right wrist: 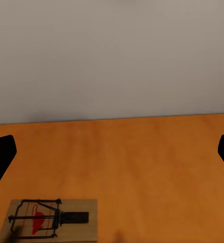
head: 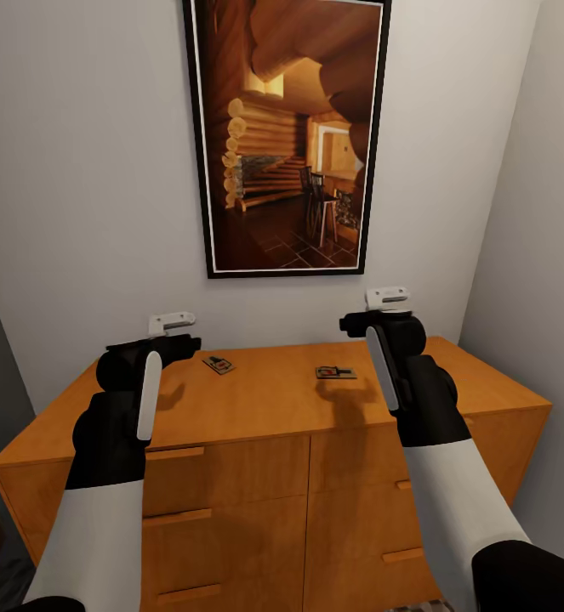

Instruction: Take the four mousetraps from the cabinet in the bathroom and place them on the bathroom floor. Make sure all four end up on the same floor surface, and ensure that at least two of them are either under or directly next to the same bathroom sink.

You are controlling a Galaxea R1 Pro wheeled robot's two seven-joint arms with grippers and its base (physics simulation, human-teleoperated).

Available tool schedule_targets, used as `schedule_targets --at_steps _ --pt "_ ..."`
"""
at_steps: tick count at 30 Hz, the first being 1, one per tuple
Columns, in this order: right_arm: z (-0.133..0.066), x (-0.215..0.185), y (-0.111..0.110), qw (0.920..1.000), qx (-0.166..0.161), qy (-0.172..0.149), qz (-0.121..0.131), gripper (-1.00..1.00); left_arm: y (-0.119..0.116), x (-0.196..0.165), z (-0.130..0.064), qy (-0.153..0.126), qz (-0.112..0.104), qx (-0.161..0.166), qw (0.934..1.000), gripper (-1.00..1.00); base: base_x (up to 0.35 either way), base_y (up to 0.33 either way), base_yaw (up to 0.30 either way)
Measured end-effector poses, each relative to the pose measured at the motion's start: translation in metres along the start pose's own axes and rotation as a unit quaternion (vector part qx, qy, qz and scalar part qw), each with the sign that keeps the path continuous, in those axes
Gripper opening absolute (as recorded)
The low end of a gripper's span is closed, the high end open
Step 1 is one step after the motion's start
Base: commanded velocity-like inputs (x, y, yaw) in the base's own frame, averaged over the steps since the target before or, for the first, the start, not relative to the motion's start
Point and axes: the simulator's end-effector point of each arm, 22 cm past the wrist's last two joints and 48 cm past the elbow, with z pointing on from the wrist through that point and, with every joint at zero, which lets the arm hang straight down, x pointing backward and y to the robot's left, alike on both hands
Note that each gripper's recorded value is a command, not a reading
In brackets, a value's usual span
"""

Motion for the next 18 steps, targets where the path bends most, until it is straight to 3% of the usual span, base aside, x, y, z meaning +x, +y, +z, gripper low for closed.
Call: schedule_targets --at_steps 13,18 --pt "-0.0002 -0.0003 -0.0001 1.0000 0.002 0.000 -0.001 1.00 -0.0021 0.0027 0.0001 0.006 -0.001 0.003 1.0000 1.00 0.002 0.000 0.000" --pt "-0.0005 -0.0005 -0.0003 1.0000 0.001 -0.001 -0.001 1.00 -0.0015 0.0028 0.0001 0.006 -0.002 0.003 1.0000 1.00 0.145 0.000 0.000"
